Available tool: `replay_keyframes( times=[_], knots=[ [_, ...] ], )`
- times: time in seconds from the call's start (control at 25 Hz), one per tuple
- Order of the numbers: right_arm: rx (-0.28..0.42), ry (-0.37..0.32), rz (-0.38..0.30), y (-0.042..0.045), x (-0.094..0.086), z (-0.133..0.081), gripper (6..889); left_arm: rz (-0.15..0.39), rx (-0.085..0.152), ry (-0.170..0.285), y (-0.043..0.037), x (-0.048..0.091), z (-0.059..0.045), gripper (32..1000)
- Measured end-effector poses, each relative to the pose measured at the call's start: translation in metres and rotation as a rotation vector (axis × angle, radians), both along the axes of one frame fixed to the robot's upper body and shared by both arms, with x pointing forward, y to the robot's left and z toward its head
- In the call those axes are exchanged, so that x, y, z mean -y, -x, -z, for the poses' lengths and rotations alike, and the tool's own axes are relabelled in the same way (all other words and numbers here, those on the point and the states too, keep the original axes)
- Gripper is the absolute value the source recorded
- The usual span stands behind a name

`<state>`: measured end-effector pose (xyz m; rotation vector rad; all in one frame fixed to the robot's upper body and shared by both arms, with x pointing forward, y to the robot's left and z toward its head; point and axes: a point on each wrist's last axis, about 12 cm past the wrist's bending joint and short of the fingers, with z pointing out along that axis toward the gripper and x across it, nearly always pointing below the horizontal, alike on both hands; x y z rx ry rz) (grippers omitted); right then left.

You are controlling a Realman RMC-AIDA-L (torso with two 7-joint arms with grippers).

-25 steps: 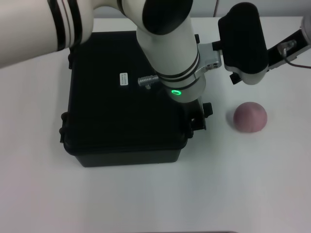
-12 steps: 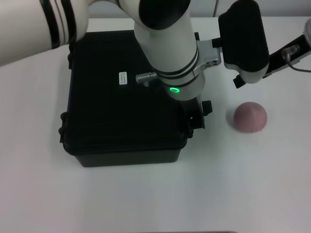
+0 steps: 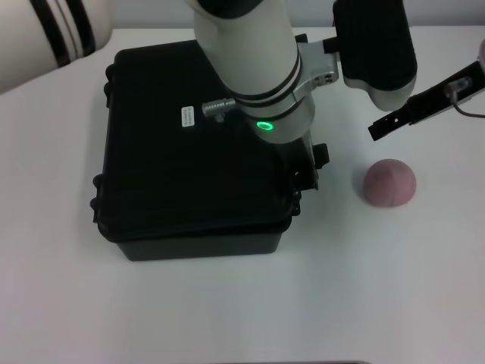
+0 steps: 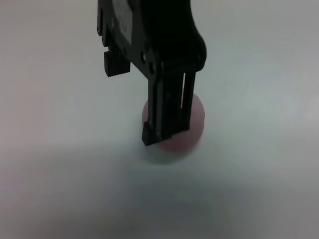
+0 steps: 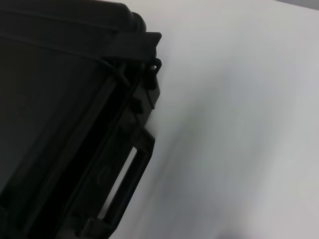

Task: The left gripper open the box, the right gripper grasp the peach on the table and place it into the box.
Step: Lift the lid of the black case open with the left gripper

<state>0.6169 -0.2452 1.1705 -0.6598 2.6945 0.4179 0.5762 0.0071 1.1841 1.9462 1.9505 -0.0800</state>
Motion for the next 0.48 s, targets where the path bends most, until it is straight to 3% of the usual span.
replay_keyframes(
  times=[0.48],
  knots=[
    [0.015,-0.025,-0.012,0.0032,0.006,0.006,847,-0.017,-0.005,0.037,0.0001,-0.011,-0.022,85]
  ],
)
